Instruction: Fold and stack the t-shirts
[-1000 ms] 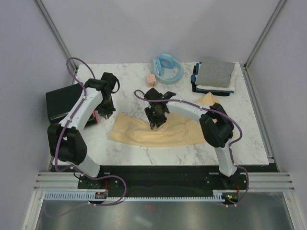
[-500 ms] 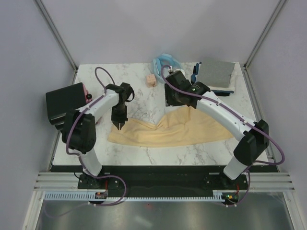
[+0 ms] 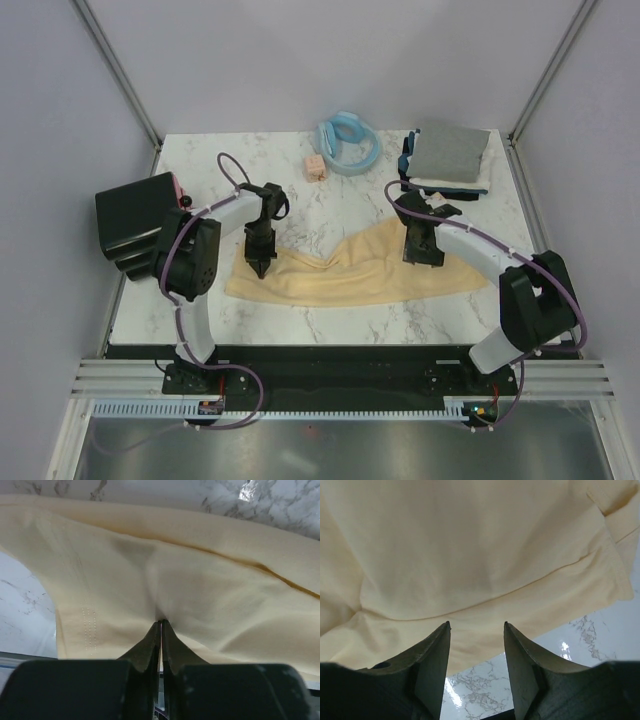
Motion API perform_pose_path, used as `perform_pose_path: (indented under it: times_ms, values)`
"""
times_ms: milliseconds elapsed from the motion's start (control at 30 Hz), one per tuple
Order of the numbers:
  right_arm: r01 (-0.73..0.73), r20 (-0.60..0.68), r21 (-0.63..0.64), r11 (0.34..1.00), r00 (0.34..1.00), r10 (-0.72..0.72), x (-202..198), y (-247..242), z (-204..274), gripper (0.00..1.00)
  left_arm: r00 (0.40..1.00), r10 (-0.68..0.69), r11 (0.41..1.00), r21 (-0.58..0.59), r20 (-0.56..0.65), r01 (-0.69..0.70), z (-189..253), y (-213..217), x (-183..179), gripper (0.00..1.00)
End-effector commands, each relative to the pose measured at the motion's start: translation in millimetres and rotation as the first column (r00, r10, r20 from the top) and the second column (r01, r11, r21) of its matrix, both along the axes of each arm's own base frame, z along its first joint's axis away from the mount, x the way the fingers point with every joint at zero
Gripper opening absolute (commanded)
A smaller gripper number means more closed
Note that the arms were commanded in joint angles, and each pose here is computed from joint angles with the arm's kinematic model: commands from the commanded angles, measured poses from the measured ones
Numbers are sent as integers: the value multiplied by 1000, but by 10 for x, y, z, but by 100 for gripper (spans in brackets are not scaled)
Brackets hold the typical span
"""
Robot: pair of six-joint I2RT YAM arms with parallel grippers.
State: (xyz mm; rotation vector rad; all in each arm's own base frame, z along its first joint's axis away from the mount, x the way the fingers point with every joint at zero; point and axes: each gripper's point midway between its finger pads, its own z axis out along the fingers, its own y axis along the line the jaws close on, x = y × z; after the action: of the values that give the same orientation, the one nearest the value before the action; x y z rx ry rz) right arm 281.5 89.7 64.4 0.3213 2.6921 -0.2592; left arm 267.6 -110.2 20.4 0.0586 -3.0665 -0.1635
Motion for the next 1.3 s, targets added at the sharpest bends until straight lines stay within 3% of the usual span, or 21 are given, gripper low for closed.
perform_pose_path:
  times_ms: [0, 233, 333, 433, 500, 767, 1000, 1267]
  values:
    - [76, 24, -3, 997, 997, -76, 115, -89, -106, 55, 999, -43, 999, -17, -4, 43, -17, -26, 62, 6]
    - [52, -177, -33, 998, 983, -57, 47, -60, -642, 52, 998, -42, 999, 7, -50, 43, -46, 68, -127, 2]
    - [32, -233, -19, 999, 972, -35, 54, 9, -781, 41, 997, -38, 999, 24, -74, 40, -69, 118, -237, 2]
    - [14, -242, 11, 1000, 970, -11, 103, 85, -830, 17, 996, -33, 999, 33, -87, 36, -69, 158, -329, 2]
    - [-25, -243, 45, 999, 969, 35, 177, 167, -847, 12, 995, -31, 999, 27, -94, 33, -56, 162, -378, 2]
    - [-221, -235, 183, 958, 936, 261, 377, 828, -850, 6, 982, -72, 997, -4, -172, 73, -33, 42, -728, 2]
    - [-392, -199, 316, 864, 863, 465, 425, 1835, -858, 5, 972, -105, 994, -37, -208, 100, -47, -104, -914, 2]
    - [-498, -99, 377, 780, 816, 569, 733, 2454, -729, 4, 972, -106, 993, -66, -212, 94, -3, -174, -1045, 2]
